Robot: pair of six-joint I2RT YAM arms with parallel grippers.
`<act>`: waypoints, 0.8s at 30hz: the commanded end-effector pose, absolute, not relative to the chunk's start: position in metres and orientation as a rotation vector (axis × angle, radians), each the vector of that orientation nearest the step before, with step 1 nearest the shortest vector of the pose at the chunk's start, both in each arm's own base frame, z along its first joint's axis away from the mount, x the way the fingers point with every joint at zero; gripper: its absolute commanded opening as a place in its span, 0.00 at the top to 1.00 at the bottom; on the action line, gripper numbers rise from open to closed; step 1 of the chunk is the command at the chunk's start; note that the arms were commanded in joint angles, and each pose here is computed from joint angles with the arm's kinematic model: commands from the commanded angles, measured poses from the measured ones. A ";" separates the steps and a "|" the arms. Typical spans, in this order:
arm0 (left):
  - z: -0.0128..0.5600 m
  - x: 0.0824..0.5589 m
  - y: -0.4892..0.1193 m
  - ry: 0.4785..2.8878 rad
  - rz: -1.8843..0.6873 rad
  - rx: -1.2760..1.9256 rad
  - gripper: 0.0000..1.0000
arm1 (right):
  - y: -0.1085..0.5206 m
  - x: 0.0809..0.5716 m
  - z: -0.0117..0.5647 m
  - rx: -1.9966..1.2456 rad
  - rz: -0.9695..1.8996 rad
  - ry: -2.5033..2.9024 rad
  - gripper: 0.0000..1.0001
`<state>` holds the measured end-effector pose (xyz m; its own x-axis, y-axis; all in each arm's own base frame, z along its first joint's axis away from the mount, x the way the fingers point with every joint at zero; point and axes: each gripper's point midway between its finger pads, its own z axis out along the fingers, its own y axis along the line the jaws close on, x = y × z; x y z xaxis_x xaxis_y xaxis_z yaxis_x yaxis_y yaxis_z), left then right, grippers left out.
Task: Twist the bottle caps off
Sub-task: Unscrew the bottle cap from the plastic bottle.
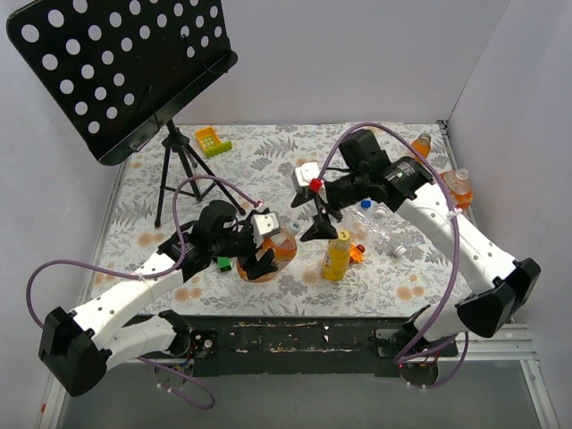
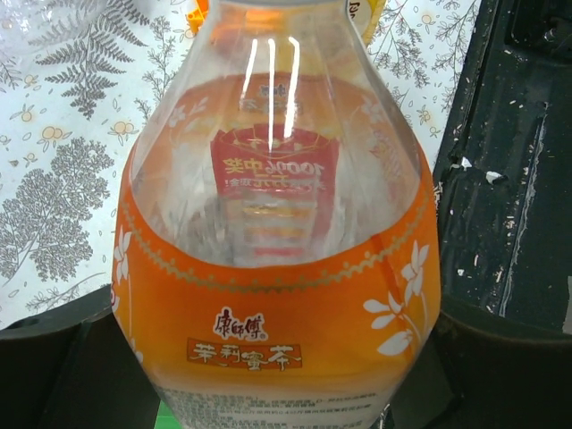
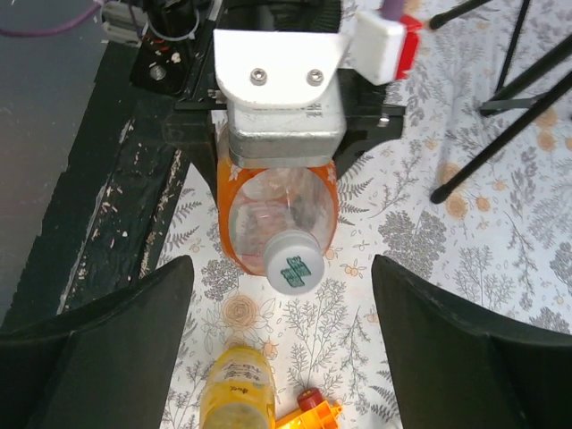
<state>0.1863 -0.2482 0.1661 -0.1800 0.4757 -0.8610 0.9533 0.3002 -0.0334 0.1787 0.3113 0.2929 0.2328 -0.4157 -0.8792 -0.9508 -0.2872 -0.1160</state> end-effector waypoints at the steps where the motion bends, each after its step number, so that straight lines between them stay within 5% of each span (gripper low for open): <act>1: 0.199 0.193 -0.253 1.671 -0.780 1.219 1.00 | 0.302 0.180 0.324 -1.662 1.027 1.317 0.08; 9: 0.208 0.203 -0.256 1.695 -0.761 1.166 1.00 | 0.290 0.178 0.337 -1.409 1.315 1.454 0.06; 24: 0.216 0.227 -0.268 1.730 -0.656 1.101 1.00 | 0.299 0.225 0.286 -1.116 1.245 1.932 0.12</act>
<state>0.2085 -0.2493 0.1611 -0.2599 0.4868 -0.8339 0.8989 0.4374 -0.0248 0.2139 0.2945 0.2887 -0.4423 -0.3464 -0.8273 -0.8967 0.1525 0.4156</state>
